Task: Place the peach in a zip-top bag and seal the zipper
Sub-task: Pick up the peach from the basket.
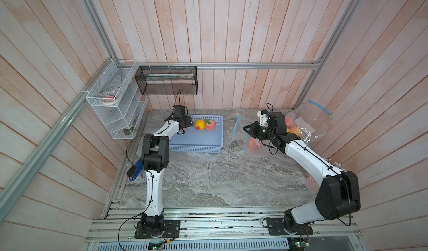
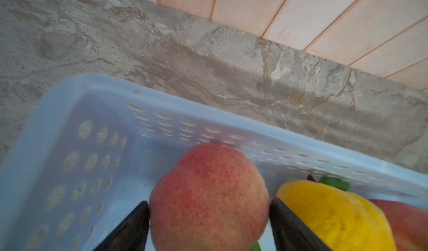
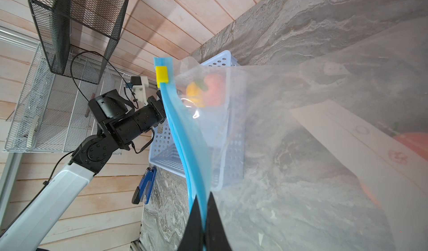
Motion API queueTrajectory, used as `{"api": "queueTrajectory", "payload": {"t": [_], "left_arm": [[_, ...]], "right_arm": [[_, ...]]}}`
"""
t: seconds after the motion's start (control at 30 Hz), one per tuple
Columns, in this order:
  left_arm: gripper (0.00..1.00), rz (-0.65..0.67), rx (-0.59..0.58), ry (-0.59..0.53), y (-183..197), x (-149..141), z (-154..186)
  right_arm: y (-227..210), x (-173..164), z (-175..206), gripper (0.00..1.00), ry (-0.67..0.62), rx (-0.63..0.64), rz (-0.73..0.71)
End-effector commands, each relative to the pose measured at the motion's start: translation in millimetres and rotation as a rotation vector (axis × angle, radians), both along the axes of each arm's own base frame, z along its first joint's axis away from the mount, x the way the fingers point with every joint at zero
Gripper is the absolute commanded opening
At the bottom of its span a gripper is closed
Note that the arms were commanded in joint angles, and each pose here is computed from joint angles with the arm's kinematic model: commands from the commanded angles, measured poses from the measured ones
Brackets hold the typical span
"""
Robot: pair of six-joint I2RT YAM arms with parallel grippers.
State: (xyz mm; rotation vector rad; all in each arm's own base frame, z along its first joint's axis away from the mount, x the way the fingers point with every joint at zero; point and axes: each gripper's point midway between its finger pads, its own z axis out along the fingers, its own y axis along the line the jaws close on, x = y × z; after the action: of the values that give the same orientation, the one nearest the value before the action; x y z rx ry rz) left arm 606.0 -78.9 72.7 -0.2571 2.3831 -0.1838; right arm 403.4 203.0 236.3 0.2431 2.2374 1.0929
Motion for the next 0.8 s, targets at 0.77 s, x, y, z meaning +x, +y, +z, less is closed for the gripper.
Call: {"api": "queueTrajectory", "payload": {"t": [0.77], "left_arm": [[0.60, -0.146, -0.124, -0.178, -35.6, -71.2, 91.0]], "right_arm": [[5.3, 5.8, 7.5, 0.00, -0.001, 0.003, 0.003]]}}
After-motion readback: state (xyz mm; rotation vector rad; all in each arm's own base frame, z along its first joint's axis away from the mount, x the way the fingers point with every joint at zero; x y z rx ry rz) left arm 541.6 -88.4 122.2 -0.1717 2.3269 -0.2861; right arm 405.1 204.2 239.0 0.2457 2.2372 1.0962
